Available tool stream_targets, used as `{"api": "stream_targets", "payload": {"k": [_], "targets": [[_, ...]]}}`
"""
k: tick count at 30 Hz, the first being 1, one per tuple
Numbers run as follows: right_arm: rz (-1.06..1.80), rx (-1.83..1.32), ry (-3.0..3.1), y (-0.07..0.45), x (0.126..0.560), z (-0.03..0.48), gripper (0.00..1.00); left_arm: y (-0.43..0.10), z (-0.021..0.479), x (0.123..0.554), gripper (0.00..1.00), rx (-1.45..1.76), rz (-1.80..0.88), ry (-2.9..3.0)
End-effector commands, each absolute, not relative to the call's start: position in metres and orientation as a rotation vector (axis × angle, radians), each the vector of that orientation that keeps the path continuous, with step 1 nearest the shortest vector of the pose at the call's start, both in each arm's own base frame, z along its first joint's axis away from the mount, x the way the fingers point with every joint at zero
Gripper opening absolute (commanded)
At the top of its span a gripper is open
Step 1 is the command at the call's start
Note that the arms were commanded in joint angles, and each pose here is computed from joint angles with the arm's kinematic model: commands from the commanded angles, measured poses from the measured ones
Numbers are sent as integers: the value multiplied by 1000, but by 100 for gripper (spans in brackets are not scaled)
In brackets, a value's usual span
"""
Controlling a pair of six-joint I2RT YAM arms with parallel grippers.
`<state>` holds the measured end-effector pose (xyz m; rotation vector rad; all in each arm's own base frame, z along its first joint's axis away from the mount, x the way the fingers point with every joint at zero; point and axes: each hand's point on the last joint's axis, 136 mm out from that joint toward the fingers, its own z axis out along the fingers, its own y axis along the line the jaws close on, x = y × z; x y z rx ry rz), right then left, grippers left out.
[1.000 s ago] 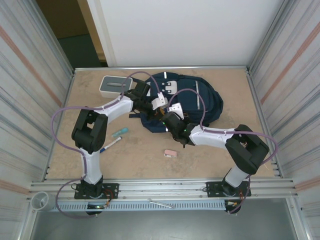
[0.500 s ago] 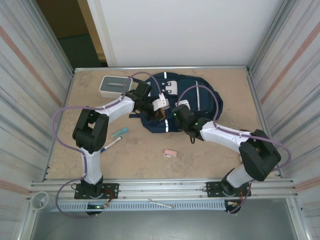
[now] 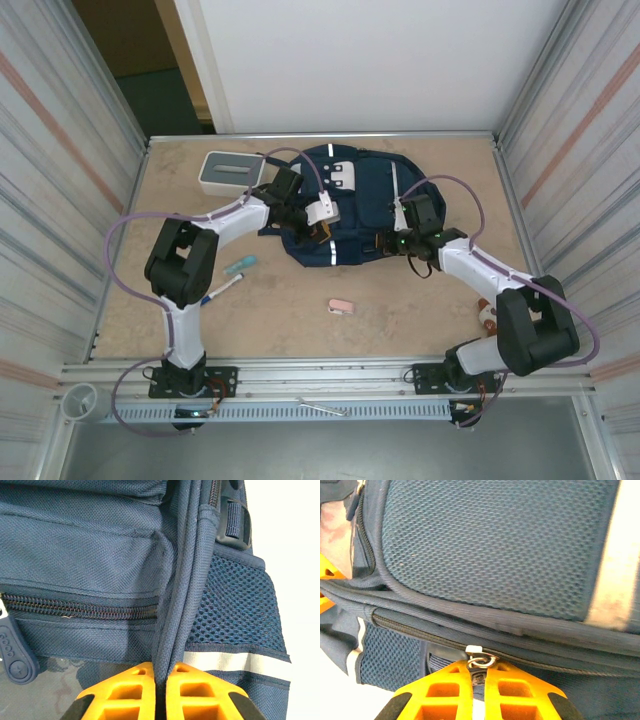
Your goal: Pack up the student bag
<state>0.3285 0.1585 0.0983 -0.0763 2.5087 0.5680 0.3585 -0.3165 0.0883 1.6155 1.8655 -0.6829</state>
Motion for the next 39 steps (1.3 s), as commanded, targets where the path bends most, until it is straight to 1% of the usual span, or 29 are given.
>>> {"api": "stream_targets", "payload": {"k": [1,6,8,10,12,14,16,20,22,26,30,36,37,39], "targets": [[656,-30,2521,151,320,102,0,-304,89,356,0,1620,-637,1895],[760,-41,2516,162,322,96,0,-306,89,356,0,1616,-651,1890],[733,-31,2509,161,325,91,8,-307,89,355,0,1616,-655,1892],[659,-31,2498,158,328,88,13,-306,88,354,0,1619,-655,1893],[552,-53,2487,156,329,87,22,-306,88,353,0,1621,-653,1893],[429,-72,2467,154,330,87,26,-306,89,353,0,1621,-653,1890],[318,-74,2444,151,331,88,34,-306,91,353,0,1621,-652,1886],[130,-78,2406,145,334,87,36,-307,91,353,0,1621,-656,1885],[46,-86,2395,144,336,87,36,-307,91,352,0,1624,-656,1884],[-58,-101,2368,142,337,86,30,-307,91,352,0,1626,-654,1883],[-145,-115,2332,139,338,93,27,-307,91,352,0,1628,-649,1885],[-133,-139,2304,143,338,99,19,-307,90,352,0,1628,-650,1887],[-126,-148,2303,144,338,99,17,-306,90,352,0,1628,-649,1889],[-117,-169,2300,146,339,99,8,-306,89,352,0,1628,-647,1889]]}}
